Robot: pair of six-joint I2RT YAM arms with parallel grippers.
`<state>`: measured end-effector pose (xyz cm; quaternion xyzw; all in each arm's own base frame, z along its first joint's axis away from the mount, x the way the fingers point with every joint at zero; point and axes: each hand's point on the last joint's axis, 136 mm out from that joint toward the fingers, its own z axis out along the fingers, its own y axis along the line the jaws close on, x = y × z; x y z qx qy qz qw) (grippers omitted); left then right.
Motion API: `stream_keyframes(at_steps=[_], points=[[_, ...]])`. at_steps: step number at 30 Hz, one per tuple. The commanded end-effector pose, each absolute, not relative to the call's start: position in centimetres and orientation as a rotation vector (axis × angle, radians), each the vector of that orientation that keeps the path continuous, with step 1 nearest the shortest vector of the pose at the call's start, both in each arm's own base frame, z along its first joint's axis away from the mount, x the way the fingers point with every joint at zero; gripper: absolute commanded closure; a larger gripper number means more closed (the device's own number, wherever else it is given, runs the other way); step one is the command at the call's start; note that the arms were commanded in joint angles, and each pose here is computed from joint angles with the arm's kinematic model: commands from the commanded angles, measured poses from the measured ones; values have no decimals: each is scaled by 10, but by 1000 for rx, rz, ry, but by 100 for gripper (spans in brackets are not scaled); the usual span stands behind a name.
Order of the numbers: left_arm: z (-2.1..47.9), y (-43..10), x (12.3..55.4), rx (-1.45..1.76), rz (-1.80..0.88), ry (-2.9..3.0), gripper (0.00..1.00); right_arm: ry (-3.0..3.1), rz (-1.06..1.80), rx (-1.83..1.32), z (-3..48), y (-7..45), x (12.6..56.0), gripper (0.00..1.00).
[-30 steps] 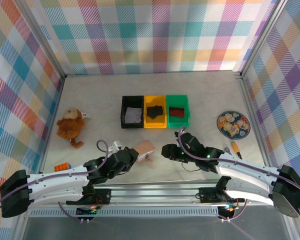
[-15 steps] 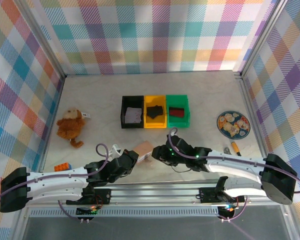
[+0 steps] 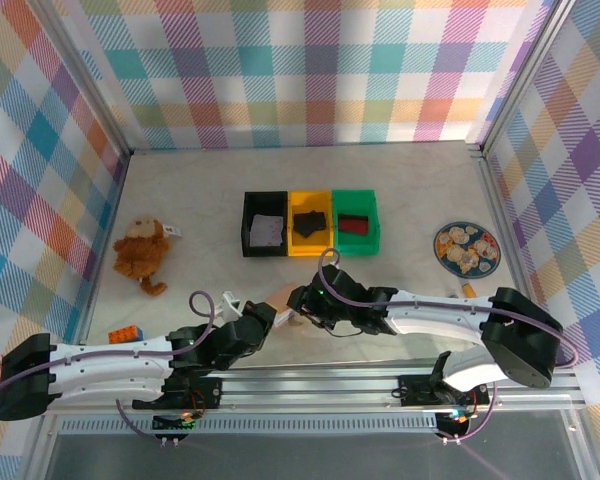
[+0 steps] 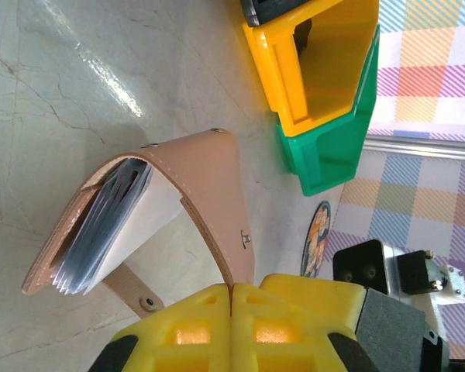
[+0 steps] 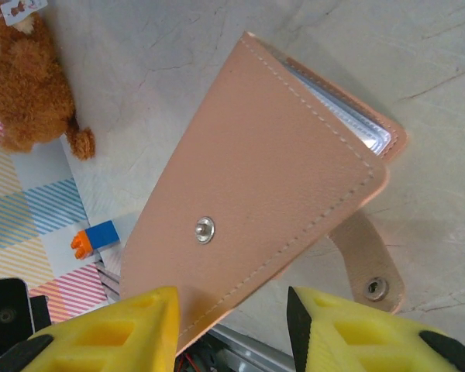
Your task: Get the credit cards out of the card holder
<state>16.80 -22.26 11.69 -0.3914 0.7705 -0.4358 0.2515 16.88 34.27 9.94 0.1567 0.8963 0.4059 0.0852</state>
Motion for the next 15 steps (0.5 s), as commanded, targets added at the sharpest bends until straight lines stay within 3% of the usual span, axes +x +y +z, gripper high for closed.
stream_keyframes(at_steps=[1,15], points=[[112,-212,168,-1084,-1160,2065,100,2643,1250,545,103,344,168,57],[112,-214,161,-1058,-1162,2064,100,2580,1167,511,95,353,190,71]])
